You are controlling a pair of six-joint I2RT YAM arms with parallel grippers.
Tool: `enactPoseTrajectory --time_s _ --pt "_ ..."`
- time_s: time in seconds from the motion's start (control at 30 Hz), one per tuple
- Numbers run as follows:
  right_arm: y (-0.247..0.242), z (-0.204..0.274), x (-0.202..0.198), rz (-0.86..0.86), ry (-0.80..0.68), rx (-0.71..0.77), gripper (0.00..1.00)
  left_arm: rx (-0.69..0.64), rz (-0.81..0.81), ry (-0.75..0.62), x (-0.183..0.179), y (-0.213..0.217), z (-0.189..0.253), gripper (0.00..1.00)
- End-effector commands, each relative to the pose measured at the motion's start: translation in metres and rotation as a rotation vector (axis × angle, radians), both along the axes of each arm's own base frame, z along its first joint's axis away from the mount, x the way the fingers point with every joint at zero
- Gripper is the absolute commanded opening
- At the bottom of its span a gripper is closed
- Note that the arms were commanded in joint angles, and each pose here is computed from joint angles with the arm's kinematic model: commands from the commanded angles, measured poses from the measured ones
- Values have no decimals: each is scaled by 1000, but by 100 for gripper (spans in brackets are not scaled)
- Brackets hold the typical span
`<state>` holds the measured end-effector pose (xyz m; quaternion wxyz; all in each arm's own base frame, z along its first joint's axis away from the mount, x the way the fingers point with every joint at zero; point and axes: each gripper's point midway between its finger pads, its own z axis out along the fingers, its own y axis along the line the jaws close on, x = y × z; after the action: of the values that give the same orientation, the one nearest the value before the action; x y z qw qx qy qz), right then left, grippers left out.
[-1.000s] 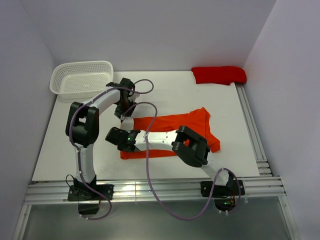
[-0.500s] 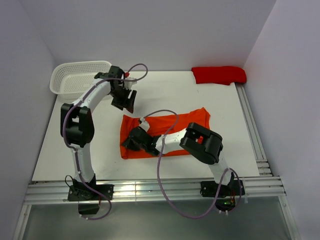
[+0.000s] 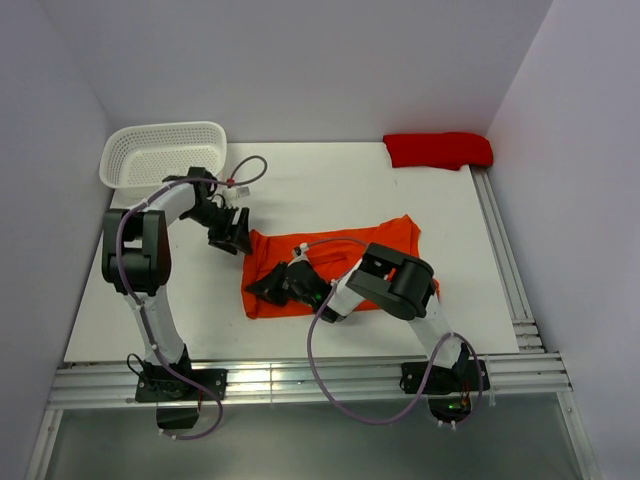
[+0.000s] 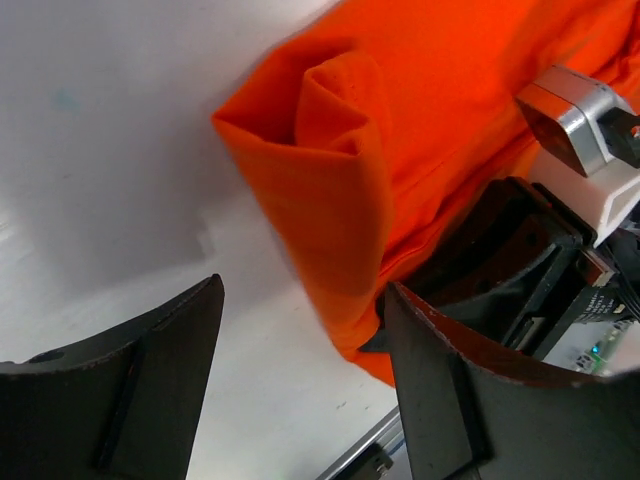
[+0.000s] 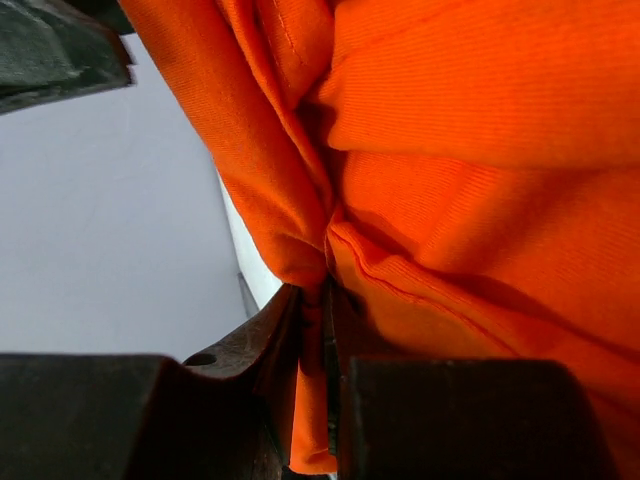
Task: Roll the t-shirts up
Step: Roll the tshirt
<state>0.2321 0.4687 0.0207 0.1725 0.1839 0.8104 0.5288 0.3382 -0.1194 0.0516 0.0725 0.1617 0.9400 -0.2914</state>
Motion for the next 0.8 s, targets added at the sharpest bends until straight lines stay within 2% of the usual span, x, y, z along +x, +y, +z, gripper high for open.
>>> enactPoseTrajectory --time_s 0.0,0.13,0.23,0.27,0.33,0.37,0.47,0.53,0.57,0.6,0.67,0.7,0.77 --pt "-12 -34 -19 35 80 -64 10 -132 -35 -72 12 -20 2 70" --pt "-17 -33 -18 27 82 -65 10 -128 16 -64 20 -21 -13 66" --pt "-19 -34 -18 31 78 -93 10 -93 66 -77 29 -18 -13 55" --pt "-18 -33 -17 31 70 -102 10 -73 88 -78 33 -17 -12 42" --pt "-23 -40 -18 37 70 -164 10 -7 101 -97 36 -13 -11 30" --pt "-20 -33 -13 29 53 -169 11 15 112 -100 37 -12 -9 16" --pt "-23 -32 -12 33 35 -252 15 128 128 -123 37 -6 -8 0" --pt "-33 -37 -12 22 23 -352 21 181 118 -129 33 -7 -7 0" --pt "-29 -30 -8 19 7 -372 28 221 118 -137 32 -3 -9 0" --pt "-40 -39 -8 1 15 -459 32 241 113 -141 31 -3 -9 0" --pt "-37 -26 -6 4 -25 -504 42 297 96 -152 27 -3 -10 0" --pt "-47 -31 -7 -9 -22 -576 43 311 89 -154 26 -4 -10 0" --pt "-41 -17 -9 -5 -57 -605 48 333 78 -157 24 -6 -10 0"
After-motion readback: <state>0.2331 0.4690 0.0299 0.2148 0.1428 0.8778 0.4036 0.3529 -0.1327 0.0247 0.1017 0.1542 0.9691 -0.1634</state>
